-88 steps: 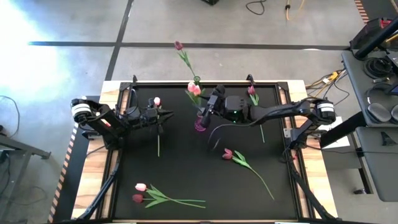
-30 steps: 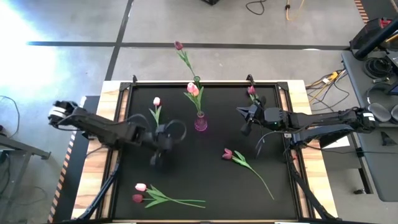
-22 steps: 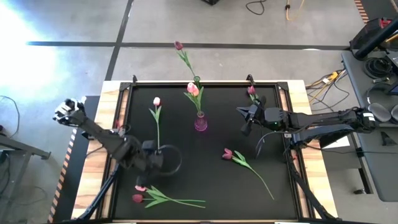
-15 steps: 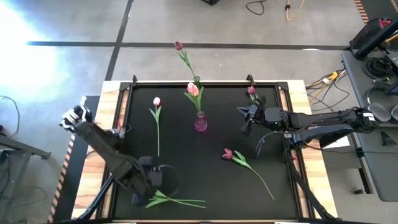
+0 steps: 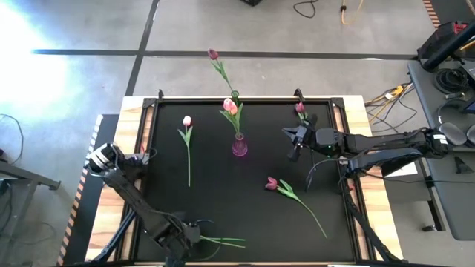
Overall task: Sort flowers into vase by color
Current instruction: Put the red flower into the green vase
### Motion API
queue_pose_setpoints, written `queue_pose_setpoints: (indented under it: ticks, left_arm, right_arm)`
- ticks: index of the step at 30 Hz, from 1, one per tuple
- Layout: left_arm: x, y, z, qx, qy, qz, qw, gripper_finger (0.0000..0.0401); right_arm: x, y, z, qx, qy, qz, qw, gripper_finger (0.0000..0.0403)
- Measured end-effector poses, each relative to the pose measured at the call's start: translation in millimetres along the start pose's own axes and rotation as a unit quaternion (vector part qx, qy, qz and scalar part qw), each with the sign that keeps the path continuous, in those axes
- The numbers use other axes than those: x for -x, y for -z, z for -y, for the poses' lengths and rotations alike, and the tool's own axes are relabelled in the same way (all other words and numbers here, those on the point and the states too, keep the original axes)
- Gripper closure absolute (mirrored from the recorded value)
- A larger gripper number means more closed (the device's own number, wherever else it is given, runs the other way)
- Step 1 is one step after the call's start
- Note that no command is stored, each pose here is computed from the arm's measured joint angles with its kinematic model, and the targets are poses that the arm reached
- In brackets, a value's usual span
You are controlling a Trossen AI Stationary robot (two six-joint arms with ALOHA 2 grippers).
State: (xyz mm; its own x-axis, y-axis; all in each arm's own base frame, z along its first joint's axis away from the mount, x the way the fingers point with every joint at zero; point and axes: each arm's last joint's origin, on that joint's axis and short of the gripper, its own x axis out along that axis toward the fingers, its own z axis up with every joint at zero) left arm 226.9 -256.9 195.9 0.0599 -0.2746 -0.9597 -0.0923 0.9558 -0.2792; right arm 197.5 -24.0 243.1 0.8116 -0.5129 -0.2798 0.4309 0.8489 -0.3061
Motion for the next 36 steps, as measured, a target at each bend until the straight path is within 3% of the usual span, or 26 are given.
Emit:
queue_pose_setpoints:
  ticks: [8, 16, 22, 30, 33, 36]
  left_arm:
    - [-11, 6, -10, 0.086, -0.015, -0.015, 0.996, 0.0391]
    - [-23, 15, -22, 0.101, -0.031, -0.053, 0.993, 0.0341]
    - [-32, 17, -28, 0.096, -0.063, -0.068, 0.991, 0.0329]
    - [-44, 17, -30, 0.071, -0.072, -0.101, 0.990, 0.0357]
    - [-39, 18, -28, 0.062, -0.049, -0.117, 0.990, 0.0389]
    - [-27, 19, -23, 0.055, -0.019, -0.124, 0.991, 0.0394]
  right_arm:
    - [0, 0, 0, 0.014, 0.000, -0.002, 1.000, 0.0394]
    - [0, 0, 0, 0.018, 0.000, -0.002, 1.000, 0.0394]
    - [0, 0, 0, 0.008, 0.000, -0.002, 1.000, 0.0394]
    - [0, 0, 0, 0.004, 0.000, -0.002, 1.000, 0.0394]
    - [0, 0, 0, 0.004, 0.000, -0.002, 1.000, 0.0394]
    - [0, 0, 0, 0.004, 0.000, -0.002, 1.000, 0.0394]
